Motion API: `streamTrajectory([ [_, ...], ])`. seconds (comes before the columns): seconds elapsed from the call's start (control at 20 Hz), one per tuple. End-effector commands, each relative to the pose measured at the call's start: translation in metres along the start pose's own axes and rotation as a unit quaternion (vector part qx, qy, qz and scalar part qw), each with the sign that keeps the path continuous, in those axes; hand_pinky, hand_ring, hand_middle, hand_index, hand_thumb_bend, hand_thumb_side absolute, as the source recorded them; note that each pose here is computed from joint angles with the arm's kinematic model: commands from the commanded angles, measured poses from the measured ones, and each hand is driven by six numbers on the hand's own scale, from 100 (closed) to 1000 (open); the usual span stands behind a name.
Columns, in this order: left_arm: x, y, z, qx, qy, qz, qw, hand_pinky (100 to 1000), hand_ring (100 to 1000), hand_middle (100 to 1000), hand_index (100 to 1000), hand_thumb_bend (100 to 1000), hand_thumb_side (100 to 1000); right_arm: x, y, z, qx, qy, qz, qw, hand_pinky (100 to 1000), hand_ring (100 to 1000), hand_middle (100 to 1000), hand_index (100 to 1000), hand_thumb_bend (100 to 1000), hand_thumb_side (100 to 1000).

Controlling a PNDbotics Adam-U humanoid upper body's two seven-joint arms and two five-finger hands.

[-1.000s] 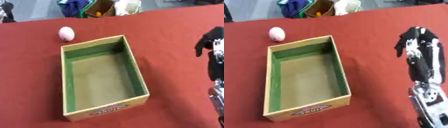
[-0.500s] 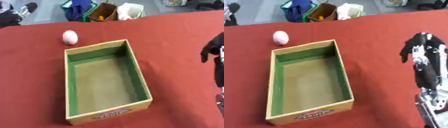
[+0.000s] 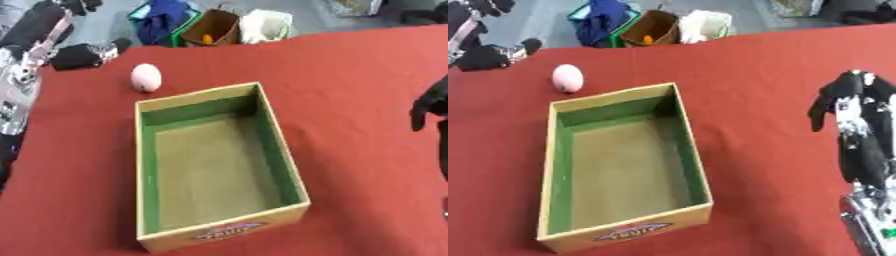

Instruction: Pick up objects on the table and place them in the box.

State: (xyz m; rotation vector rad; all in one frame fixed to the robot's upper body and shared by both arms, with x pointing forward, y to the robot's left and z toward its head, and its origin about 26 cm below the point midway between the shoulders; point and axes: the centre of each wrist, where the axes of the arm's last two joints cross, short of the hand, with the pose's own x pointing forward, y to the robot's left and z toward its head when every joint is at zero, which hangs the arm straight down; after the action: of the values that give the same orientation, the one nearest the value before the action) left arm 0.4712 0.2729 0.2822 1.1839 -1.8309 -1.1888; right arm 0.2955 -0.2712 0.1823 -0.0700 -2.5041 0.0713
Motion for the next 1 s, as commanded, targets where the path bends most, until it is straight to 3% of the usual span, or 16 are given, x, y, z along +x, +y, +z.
streamTrajectory([
  [0.05, -0.005, 0.016, -0.003, -0.008, 0.002, -0.015, 1.0, 642, 822, 802, 924, 635, 818, 0.006, 0.0, -0.004, 0.008, -0.013, -0.002, 1.0, 168, 336, 366, 495, 100, 501],
  [0.5, -0.02, 0.016, 0.003, -0.012, 0.031, -0.017, 0.999, 640, 820, 797, 932, 650, 828, 0.008, 0.0, -0.007, 0.016, -0.019, 0.002, 1.0, 165, 333, 363, 494, 100, 501],
  [0.7, -0.036, 0.022, 0.008, -0.007, 0.059, -0.029, 0.998, 628, 823, 809, 966, 657, 815, 0.008, 0.0, -0.009, 0.02, -0.024, 0.005, 1.0, 163, 332, 361, 494, 100, 502],
  [1.0, -0.064, 0.029, 0.017, 0.006, 0.102, -0.048, 0.994, 613, 810, 794, 941, 650, 760, 0.01, 0.001, -0.013, 0.027, -0.033, 0.008, 0.999, 161, 331, 359, 494, 100, 503],
])
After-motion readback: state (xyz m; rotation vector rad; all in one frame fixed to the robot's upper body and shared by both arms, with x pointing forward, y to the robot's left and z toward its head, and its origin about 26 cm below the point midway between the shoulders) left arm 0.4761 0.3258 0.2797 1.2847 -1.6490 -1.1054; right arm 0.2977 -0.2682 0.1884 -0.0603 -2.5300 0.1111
